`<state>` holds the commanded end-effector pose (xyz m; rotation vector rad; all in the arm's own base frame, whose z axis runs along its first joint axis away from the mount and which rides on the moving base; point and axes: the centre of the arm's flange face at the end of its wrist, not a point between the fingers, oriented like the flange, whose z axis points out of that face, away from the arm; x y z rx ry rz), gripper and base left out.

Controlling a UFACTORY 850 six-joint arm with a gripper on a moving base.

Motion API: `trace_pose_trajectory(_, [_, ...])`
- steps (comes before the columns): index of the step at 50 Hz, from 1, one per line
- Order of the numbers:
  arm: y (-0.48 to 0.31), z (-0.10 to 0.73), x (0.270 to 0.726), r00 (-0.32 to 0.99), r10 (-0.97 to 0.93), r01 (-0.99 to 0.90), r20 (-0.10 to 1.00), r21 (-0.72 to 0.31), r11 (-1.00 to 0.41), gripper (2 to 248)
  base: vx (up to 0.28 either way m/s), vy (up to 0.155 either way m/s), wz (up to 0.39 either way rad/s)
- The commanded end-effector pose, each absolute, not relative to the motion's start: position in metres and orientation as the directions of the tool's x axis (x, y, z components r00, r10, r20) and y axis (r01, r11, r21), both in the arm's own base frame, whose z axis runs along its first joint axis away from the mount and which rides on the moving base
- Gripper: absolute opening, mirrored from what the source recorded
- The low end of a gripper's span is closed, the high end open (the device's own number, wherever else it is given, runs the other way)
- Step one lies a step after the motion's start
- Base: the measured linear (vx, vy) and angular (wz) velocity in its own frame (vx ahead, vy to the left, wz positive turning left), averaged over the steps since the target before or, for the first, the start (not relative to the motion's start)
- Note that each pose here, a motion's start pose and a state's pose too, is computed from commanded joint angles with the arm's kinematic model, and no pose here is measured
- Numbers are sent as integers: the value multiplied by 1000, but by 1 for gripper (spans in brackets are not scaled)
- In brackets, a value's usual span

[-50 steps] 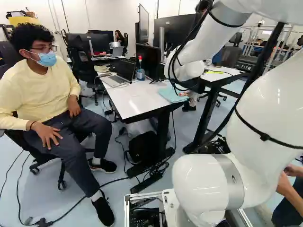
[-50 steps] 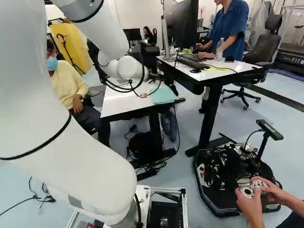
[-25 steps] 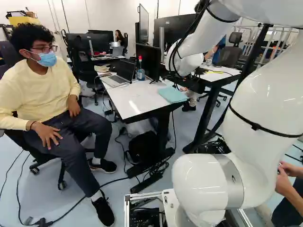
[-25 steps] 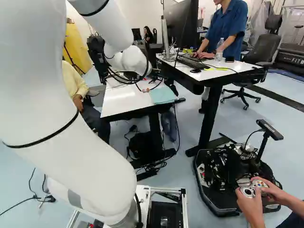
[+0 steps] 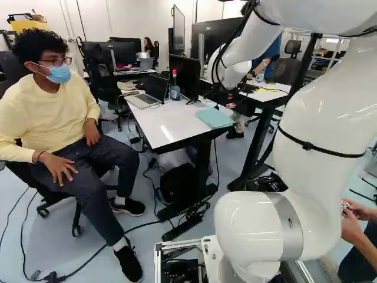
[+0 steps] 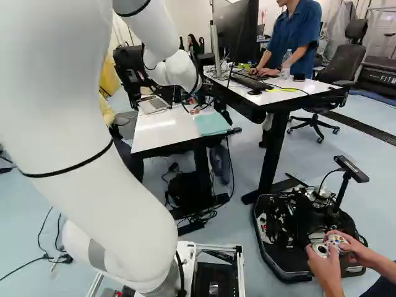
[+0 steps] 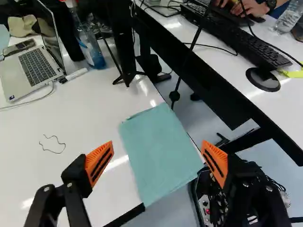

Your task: Clean the table with the green towel

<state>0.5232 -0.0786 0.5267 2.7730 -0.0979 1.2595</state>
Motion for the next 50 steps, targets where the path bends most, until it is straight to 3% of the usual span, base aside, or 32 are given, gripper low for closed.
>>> trace_pose_trajectory(18, [-79, 519, 552, 727, -55, -110, 684, 37, -993, 247, 0, 0, 0])
trace_pose_trajectory(35, [-77, 514, 582, 742, -159, -171, 652, -46, -984, 247, 0, 0, 0])
trace_pose_trajectory(50, [-77, 512, 609, 740, -171, -175, 651, -60, -983, 247, 0, 0, 0])
